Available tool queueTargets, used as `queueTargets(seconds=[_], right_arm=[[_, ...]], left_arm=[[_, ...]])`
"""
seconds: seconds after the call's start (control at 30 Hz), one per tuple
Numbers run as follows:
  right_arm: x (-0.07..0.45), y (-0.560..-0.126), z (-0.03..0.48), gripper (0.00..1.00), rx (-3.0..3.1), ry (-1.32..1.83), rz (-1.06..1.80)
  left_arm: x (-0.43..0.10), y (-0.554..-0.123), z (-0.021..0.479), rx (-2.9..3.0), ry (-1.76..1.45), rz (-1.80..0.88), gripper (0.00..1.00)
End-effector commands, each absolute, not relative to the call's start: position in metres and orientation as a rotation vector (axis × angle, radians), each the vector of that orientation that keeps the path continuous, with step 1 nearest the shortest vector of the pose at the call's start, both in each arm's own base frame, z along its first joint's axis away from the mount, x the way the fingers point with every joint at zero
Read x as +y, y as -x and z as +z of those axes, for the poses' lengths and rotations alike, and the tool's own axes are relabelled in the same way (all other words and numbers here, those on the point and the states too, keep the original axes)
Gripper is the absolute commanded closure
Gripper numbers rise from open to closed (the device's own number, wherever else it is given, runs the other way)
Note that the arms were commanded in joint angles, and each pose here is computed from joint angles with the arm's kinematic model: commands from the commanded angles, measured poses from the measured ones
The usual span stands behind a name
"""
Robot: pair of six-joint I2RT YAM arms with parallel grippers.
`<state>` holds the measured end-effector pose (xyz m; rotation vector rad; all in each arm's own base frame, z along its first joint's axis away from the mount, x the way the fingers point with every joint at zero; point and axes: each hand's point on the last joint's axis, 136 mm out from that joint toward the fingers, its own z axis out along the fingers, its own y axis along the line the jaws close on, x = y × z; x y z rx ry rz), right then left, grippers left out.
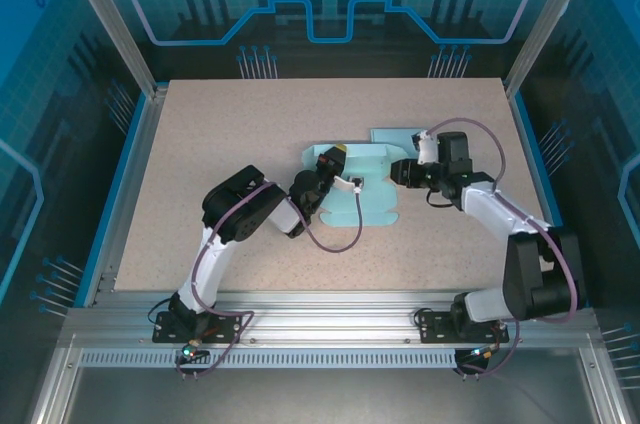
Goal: Fold the paper box
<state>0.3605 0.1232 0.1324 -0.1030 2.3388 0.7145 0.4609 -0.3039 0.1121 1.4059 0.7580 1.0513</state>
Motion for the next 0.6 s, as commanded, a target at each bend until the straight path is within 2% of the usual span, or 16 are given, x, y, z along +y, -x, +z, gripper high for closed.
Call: queueTargets(seconds=[0.0,0.1,0.2,0.37,0.57], right_arm=[[0.111,-0.347,0.145,0.56,2.333,0.079,0.692],[0.09,-0.343,0.16,0.52,2.313,0.013,0.595],[0.055,-0.344,0.165,0.54,2.324,-0.139,0.471],[0.023,-0.359,0.148,0.69,2.361,-0.324,0.552],[0.025,-0.401,0.119,0.79,2.428,-0.369,0.706]], left_arm=[[-0.303,-0.456,0.071,0.752,-1.558,1.072,1.0],[-0.304,-0.456,0.072,0.748,-1.559,1.072,1.0],[-0.304,-0.456,0.071,0.744,-1.563,1.074,1.0],[-0.306,-0.455,0.071,0.738,-1.564,1.072,1.0],[-0.305,-0.456,0.067,0.738,-1.573,1.077,1.0]])
